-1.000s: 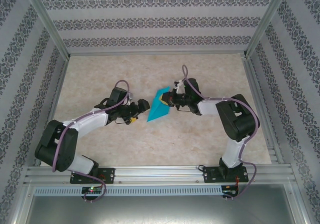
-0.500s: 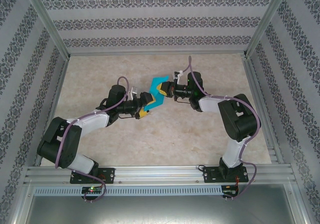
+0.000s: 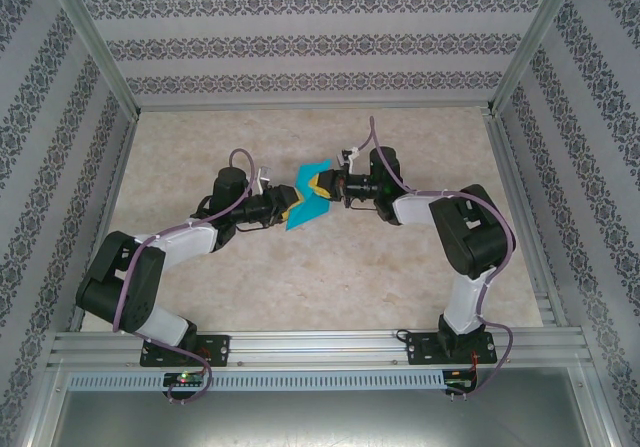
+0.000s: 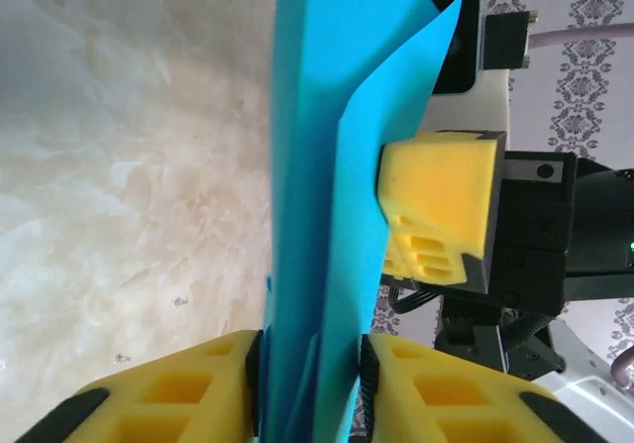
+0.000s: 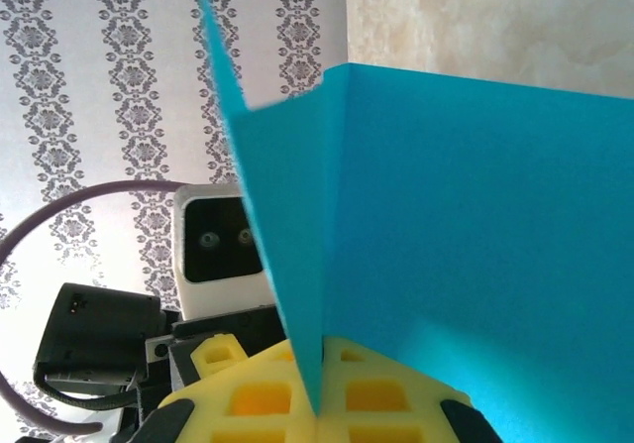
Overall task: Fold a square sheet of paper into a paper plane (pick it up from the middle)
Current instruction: Turn over the paper at the center of the table.
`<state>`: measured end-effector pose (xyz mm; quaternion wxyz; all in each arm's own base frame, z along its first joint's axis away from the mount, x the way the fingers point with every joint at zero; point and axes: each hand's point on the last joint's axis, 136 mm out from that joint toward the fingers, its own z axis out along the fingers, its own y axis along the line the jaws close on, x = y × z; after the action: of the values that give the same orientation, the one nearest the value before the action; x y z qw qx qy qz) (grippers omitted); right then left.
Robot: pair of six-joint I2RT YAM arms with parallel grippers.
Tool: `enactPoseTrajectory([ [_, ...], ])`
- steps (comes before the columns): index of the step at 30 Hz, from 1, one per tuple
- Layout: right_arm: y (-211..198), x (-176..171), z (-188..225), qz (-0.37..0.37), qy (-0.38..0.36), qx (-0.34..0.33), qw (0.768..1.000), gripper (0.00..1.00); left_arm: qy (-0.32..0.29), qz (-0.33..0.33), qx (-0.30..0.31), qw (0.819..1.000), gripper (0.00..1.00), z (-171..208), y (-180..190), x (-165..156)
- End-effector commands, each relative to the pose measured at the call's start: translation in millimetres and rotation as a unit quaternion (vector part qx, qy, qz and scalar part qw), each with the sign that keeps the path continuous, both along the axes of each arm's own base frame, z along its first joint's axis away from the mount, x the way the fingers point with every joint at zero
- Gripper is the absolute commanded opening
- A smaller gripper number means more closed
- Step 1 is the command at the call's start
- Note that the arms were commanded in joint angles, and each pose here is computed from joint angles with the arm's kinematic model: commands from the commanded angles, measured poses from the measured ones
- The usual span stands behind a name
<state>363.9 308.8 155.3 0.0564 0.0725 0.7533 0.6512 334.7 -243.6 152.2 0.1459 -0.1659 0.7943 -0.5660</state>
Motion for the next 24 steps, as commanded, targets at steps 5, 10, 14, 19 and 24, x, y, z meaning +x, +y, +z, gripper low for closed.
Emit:
enactPoseTrajectory([
  [5,-5,-2,-1,0.015,-0.007,-0.032,0.999,0.26,-0.016,0.001,0.059,0.998,0.16,-7,13,-2],
  [10,-37,-5,-17,-0.014,-0.038,-0.181,0.983,0.45,-0.016,-0.008,0.228,0.974,0.11,-19,45,-10],
  [14,-72,-5,-19,-0.052,-0.082,-0.302,0.948,0.59,0.013,-0.003,0.430,0.903,0.09,-27,100,-21],
  [19,-100,-6,-21,-0.093,-0.108,-0.380,0.914,0.67,0.031,-0.001,0.608,0.794,0.09,-17,140,-27],
  [24,-120,-8,-26,-0.126,-0.116,-0.450,0.876,0.69,0.031,-0.001,0.739,0.673,0.08,-10,151,-18],
])
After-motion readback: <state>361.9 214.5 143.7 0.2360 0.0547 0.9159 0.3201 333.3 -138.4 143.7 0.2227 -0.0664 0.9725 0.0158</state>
